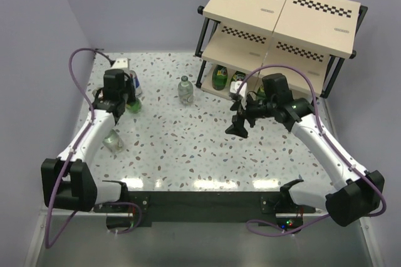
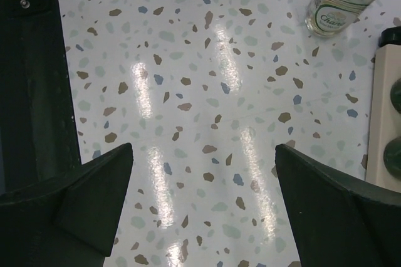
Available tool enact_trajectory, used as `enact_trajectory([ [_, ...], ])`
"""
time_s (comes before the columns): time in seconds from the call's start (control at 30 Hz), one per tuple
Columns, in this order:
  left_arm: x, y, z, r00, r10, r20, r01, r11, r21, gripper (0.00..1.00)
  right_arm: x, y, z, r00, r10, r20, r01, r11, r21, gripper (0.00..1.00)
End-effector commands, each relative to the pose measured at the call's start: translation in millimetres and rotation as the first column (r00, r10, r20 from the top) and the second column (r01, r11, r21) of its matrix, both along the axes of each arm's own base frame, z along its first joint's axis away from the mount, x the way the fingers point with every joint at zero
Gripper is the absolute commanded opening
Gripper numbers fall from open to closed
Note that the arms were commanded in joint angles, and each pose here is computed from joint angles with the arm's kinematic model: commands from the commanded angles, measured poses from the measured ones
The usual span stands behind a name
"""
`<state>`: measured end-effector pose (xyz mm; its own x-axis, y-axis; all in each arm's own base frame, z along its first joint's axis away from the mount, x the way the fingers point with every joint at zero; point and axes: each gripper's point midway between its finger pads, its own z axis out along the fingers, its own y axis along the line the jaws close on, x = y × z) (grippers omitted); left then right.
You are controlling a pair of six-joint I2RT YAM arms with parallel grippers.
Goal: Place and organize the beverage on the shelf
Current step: Move the drink to the center of the board.
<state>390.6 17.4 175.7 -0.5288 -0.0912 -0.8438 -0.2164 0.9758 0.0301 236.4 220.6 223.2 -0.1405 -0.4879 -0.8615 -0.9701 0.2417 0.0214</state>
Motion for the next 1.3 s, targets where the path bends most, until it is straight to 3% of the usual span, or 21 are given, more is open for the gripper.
enact_trajectory([
  [0.0, -0.3, -82.6, 44.8, 0.925, -0.333, 0.182, 0.342, 0.939, -0.020, 0.00, 2.2, -3.7, 15.4, 0.999, -0.002, 0.046, 0.000, 0.999, 0.042, 0.99],
  [0.2, -11.6, -132.0, 56.5, 0.868, -0.449, 0.213, 0.466, 0.884, -0.035, 0.00, 7.3, -13.1, 18.2, 0.998, -0.033, 0.047, 0.030, 0.998, 0.051, 0.99],
  [0.27, -17.3, -155.3, 62.2, 0.825, -0.514, 0.233, 0.538, 0.841, -0.051, 0.00, 7.8, -14.0, 18.4, 0.998, -0.036, 0.045, 0.033, 0.998, 0.053, 0.99],
  [0.6, -64.4, -289.7, 68.2, 0.539, -0.805, 0.247, 0.834, 0.551, -0.023, 0.00, 12.9, -20.7, 14.7, 0.997, -0.062, 0.052, 0.060, 0.998, 0.033, 0.99],
  [0.83, -93.6, -386.3, 100.2, 0.345, -0.866, 0.363, 0.927, 0.376, 0.016, 0.00, 20.6, -44.9, 25.5, 0.984, -0.142, 0.108, 0.140, 0.990, 0.026, 0.99],
  [0.93, -104.3, -423.6, 113.9, 0.268, -0.874, 0.406, 0.954, 0.298, 0.013, 0.00, 28.1, -67.8, 30.8, 0.955, -0.241, 0.172, 0.247, 0.969, -0.014, 0.99],
  [1.07, -111.2, -457.7, 110.1, 0.218, -0.888, 0.405, 0.969, 0.246, 0.018, 0.00, 33.7, -96.4, 34.5, 0.910, -0.350, 0.220, 0.367, 0.930, -0.038, 0.99],
  [1.27, -119.8, -496.5, 93.1, 0.177, -0.909, 0.377, 0.980, 0.200, 0.021, 0.00, 29.4, -110.1, 27.2, 0.901, -0.383, 0.203, 0.402, 0.914, -0.061, 0.99],
])
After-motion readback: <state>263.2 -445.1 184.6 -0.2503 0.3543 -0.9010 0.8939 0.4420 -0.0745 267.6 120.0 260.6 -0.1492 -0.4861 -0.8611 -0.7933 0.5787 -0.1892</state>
